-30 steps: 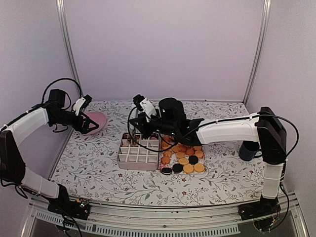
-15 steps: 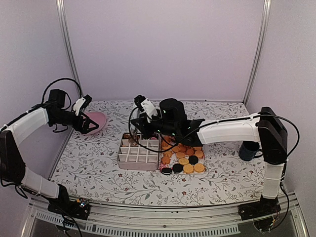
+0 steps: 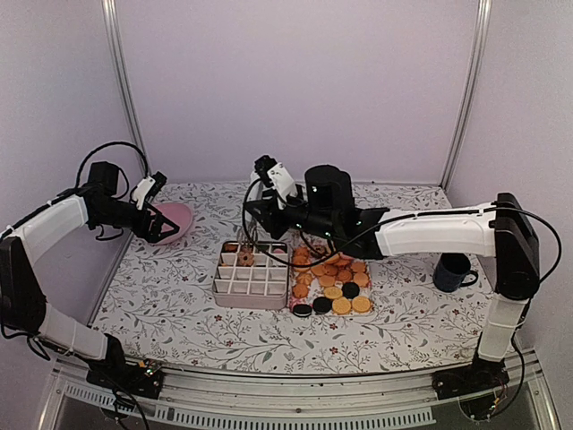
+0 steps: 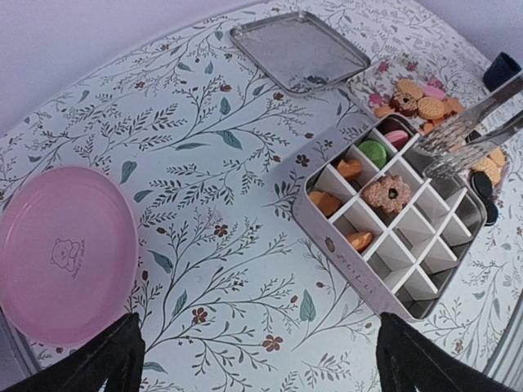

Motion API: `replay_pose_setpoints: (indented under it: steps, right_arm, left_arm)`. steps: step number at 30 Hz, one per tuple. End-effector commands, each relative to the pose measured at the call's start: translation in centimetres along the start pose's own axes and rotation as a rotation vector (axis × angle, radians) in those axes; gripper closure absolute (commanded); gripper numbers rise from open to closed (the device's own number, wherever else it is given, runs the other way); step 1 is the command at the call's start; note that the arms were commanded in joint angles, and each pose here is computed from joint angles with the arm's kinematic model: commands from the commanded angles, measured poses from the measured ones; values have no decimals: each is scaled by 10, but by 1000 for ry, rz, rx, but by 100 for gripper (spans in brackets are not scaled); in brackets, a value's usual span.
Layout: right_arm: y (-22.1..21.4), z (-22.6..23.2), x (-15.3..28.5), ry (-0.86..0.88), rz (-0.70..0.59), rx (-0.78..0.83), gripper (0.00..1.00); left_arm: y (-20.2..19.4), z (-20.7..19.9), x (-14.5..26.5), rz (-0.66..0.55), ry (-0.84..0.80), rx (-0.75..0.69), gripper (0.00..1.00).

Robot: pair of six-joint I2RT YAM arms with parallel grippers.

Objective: Pack the cookies
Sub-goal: Place the fake cookies in the empty pocket of the box, then adjust the fake cookies in the empty pocket of the box.

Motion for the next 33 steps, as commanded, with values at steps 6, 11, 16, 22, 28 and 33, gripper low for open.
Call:
replay_pose_setpoints:
  steps: [6, 11, 16, 22, 28, 33]
  right_arm:
    - [17, -4, 6, 14, -61, -10, 68]
    - [-3, -11, -4, 17, -7, -34, 63]
    - [-13, -17, -10, 44, 21, -77, 60]
    - [-19, -17, -13, 64, 35, -96, 61]
    - [-19, -15, -18, 90, 35, -105, 65]
    - [-17, -14, -19, 102, 28, -114, 70]
  left_arm:
    - [3, -1, 5, -28, 1, -8, 1]
    - [2, -2, 5, -25, 6, -10, 1]
    - [2, -1, 5, -25, 8, -16, 1]
    - [1, 0, 4, -21, 7, -11, 1]
    - [1, 0, 3, -20, 9, -12, 1]
    - [0, -1, 3, -17, 12, -11, 1]
Point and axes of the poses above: each gripper's point midway between its finger pads, its own x axis back along the fingers, its own z axis along the line the jaws close on, y = z × x, the point moved 9 cm from there along x, back along the fingers, and after that the axes turned 9 degrees about -x, right-handed, at the moved point
